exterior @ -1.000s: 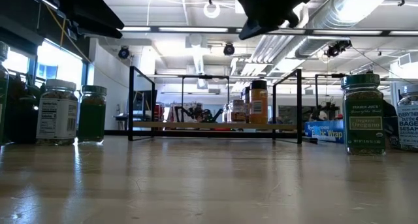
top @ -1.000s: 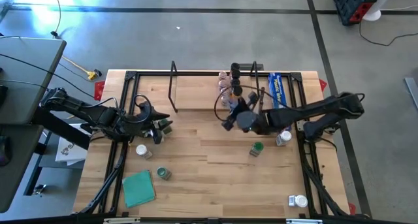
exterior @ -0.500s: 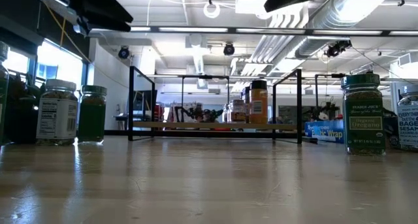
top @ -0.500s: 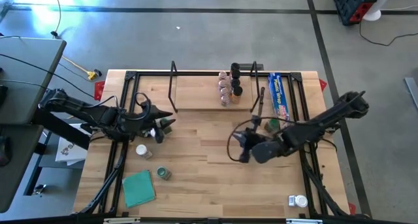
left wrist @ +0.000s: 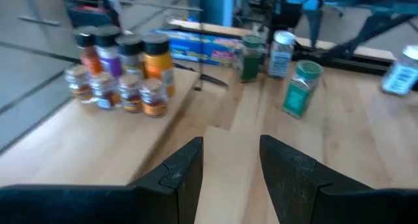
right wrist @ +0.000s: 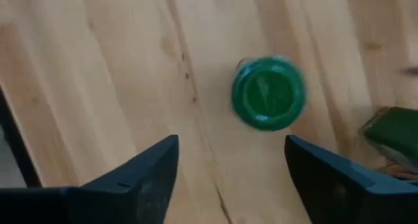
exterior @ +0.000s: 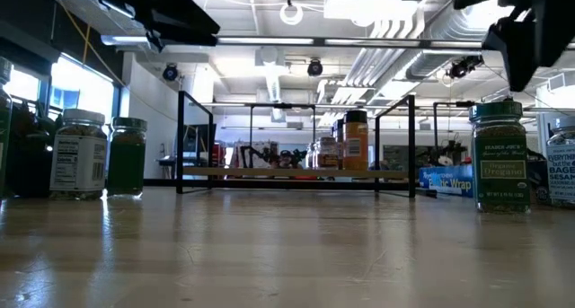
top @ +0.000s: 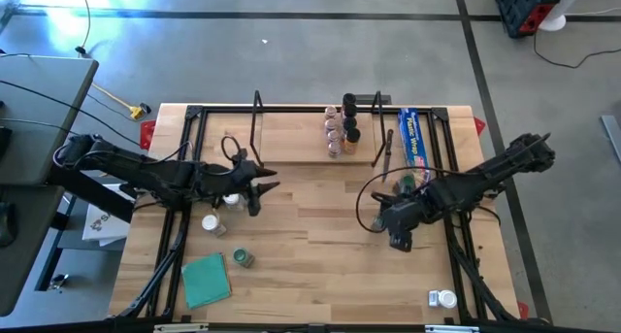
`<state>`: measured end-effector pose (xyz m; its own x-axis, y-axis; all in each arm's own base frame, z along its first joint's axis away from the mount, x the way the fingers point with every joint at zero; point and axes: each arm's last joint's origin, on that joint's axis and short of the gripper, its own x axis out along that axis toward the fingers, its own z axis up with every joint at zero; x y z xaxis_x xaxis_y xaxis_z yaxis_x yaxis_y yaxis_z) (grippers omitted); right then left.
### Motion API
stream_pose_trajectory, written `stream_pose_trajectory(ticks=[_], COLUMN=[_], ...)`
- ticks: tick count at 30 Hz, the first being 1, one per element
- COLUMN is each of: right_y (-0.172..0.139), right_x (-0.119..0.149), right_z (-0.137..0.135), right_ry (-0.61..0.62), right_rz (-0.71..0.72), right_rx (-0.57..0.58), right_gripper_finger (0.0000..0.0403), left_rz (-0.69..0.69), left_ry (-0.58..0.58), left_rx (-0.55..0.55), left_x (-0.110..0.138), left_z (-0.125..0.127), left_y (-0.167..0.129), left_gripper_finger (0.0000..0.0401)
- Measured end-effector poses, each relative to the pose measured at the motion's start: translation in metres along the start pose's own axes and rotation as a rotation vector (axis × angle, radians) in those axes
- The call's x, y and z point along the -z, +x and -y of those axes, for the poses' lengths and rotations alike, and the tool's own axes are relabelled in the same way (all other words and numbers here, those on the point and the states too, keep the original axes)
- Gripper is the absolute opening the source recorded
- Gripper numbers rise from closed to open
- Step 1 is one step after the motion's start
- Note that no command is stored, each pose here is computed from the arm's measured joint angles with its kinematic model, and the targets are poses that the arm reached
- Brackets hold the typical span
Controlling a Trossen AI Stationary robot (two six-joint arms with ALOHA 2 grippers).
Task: Shelf spices
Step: Put the green seasoning bottle on the shelf
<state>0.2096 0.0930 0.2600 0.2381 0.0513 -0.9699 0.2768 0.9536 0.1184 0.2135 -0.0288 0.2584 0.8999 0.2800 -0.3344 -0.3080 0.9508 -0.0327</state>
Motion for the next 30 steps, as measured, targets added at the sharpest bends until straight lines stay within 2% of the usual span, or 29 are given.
stream_pose_trajectory(ticks=[3, 12, 19, 23, 26, 30], right_y=[0.003, 0.006, 0.005, 0.01, 0.023, 0.043], right_x=[0.0, -0.001, 0.008, 0.007, 0.001, -0.004], right_z=[0.001, 0.001, 0.015, 0.013, 0.008, 0.005], right_ry=[0.009, 0.04, 0.082, 0.076, 0.024, -0.02], right_rz=[-0.024, -0.036, -0.159, -0.169, -0.182, -0.228], right_rx=[0.02, 0.044, 0.172, 0.187, 0.196, 0.265], right_gripper_finger=[0.0289, 0.0291, 0.0292, 0.0303, 0.0318, 0.0329], left_rz=[-0.022, -0.043, -0.04, -0.041, -0.05, -0.059], left_ry=[0.005, 0.056, 0.066, 0.047, 0.047, 0.042], left_rx=[0.013, 0.015, 0.014, 0.021, 0.052, 0.079], left_x=[0.003, 0.006, 0.005, 0.005, 0.006, 0.006], left_z=[0.001, 0.0, -0.001, 0.0, 0.001, 0.002], left_y=[0.006, 0.012, 0.011, 0.011, 0.011, 0.011], left_gripper_finger=[0.0145, 0.0145, 0.0145, 0.0145, 0.0145, 0.0145])
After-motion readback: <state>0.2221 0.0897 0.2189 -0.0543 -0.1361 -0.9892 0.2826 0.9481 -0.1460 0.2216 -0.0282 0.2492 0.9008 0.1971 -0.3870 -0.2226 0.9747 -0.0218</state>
